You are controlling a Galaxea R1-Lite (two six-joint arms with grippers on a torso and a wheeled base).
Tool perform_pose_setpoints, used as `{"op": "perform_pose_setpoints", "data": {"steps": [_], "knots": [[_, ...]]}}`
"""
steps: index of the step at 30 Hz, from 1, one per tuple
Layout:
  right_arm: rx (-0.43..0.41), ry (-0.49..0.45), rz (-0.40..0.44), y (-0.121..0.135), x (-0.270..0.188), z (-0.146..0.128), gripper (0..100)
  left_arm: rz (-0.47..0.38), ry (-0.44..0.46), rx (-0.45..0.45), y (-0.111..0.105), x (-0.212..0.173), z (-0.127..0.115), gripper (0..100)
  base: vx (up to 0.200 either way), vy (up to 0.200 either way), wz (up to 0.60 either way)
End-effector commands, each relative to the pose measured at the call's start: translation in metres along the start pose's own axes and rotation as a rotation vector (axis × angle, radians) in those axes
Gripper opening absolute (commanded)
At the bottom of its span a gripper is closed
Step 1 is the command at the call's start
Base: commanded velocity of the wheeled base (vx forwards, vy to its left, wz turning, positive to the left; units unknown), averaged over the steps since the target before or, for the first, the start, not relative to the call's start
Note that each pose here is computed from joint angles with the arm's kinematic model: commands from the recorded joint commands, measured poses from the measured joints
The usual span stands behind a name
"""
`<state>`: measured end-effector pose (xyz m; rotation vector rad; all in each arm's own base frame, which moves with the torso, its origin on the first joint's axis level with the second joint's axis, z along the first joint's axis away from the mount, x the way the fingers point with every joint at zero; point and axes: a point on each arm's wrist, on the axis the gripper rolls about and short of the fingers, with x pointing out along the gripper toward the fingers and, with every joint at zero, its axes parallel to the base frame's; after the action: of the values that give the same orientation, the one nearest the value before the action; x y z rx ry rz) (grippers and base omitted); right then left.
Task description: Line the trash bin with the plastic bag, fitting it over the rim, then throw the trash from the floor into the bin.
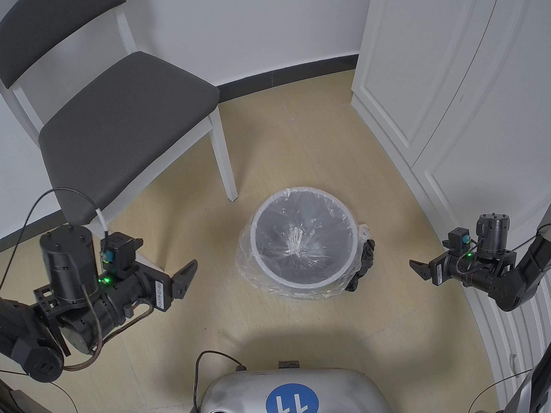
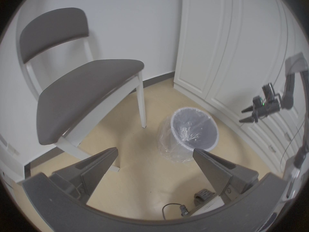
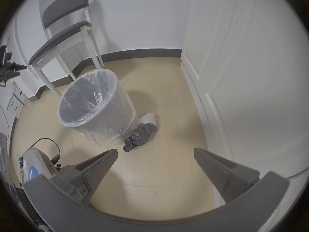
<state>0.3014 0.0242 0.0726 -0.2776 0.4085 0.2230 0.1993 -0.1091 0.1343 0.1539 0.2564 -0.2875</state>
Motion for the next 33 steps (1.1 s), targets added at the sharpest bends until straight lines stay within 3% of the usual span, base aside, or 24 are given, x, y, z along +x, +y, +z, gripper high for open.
{"op": "perform_pose_setpoints", "data": {"steps": [1,6,13,21,25,33], "knots": [[-0.016,0.005,0.015,0.013,0.001,-0.007,100,0.018,-0.087,-0.076,0.01,-0.021,0.012,100,0.0,0.0,0.0],[-0.016,0.025,0.028,0.017,0.01,-0.016,100,-0.003,-0.19,-0.13,0.009,-0.018,0.02,100,0.0,0.0,0.0],[-0.004,0.056,0.036,0.016,0.025,-0.026,100,-0.065,-0.244,-0.136,0.009,-0.019,0.023,100,-0.114,0.0,0.0],[0.035,0.067,0.043,0.019,0.044,-0.031,100,-0.074,-0.29,-0.145,0.012,-0.018,0.025,100,-0.125,0.0,0.0],[0.123,0.045,0.047,0.023,0.058,-0.029,100,-0.077,-0.29,-0.143,0.012,-0.016,0.023,100,0.0,0.0,0.0],[0.389,0.005,0.041,0.023,0.112,-0.032,100,-0.068,-0.277,-0.141,0.013,-0.009,0.021,100,0.0,0.0,0.0]]}}
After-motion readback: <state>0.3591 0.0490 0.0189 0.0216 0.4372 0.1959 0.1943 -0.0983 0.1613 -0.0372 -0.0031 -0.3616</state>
